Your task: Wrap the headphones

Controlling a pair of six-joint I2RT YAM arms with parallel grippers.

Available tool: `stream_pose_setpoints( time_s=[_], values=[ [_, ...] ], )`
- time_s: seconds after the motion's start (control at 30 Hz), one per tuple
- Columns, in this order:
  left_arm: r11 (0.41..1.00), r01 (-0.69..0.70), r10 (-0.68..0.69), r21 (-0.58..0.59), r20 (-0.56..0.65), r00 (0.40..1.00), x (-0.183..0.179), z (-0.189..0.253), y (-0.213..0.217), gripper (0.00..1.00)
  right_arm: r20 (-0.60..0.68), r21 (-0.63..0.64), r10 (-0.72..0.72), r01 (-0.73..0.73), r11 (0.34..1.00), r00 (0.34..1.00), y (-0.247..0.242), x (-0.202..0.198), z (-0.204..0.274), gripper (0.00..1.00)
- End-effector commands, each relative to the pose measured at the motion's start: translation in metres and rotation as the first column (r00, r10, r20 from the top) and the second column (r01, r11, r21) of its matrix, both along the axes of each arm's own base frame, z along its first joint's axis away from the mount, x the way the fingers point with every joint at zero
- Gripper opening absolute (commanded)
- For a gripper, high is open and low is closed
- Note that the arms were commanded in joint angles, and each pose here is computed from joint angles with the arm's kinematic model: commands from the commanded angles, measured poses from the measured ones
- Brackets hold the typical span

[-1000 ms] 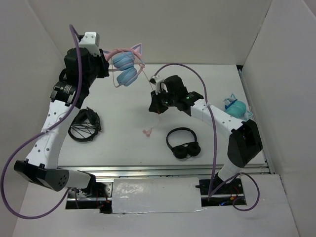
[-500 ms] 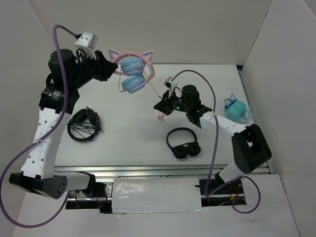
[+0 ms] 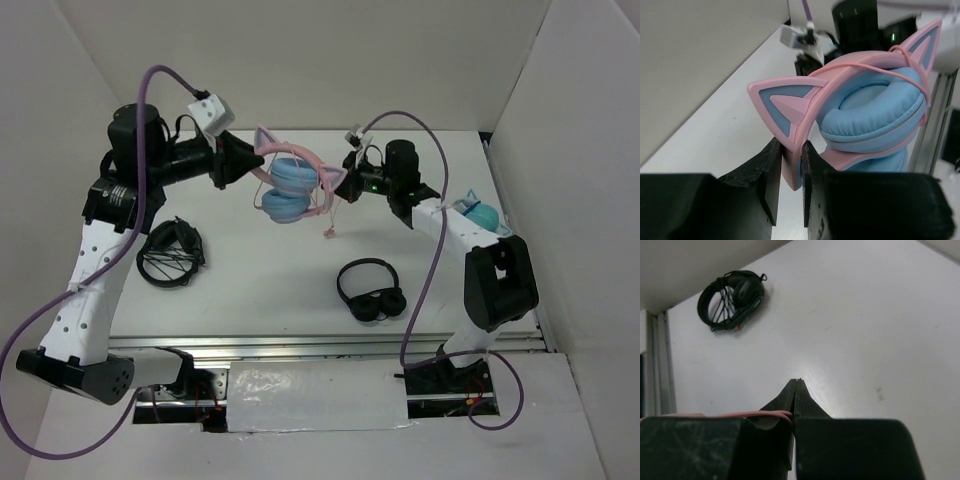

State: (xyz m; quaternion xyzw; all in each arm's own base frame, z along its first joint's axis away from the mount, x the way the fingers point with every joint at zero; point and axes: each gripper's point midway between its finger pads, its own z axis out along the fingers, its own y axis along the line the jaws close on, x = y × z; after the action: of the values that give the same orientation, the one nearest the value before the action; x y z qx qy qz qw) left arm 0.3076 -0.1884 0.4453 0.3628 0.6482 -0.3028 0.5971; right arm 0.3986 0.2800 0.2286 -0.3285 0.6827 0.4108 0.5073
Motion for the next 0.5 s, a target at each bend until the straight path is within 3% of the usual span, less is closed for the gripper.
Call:
stream_pose_setpoints(
  time_s=[0.0,0.17,0.33,0.47],
  values=[
    [0.974,0.168,-0.191,0.152,0.147,0.971,-0.02,-0.012,-0.021,0.0,0.103,-0.15,0.006,0.01,0.989,0.995,-0.019,0.01,0.02,0.0],
    [0.935,0.12,-0.15,0.333,0.065,0.987,0.012,-0.078,-0.028,0.0,0.175,-0.256,-0.067,0.112,0.96,0.982,-0.042,0.012,0.046,0.0],
    [0.894,0.01,-0.023,0.448,0.025,0.999,0.037,-0.111,-0.03,0.0,0.223,-0.299,-0.148,0.212,0.93,0.963,-0.049,0.005,0.075,0.01],
    [0.843,-0.125,0.121,0.523,0.042,0.992,0.054,-0.129,-0.028,0.0,0.218,-0.333,-0.332,0.39,0.859,0.918,-0.044,-0.001,0.095,0.02]
  ],
)
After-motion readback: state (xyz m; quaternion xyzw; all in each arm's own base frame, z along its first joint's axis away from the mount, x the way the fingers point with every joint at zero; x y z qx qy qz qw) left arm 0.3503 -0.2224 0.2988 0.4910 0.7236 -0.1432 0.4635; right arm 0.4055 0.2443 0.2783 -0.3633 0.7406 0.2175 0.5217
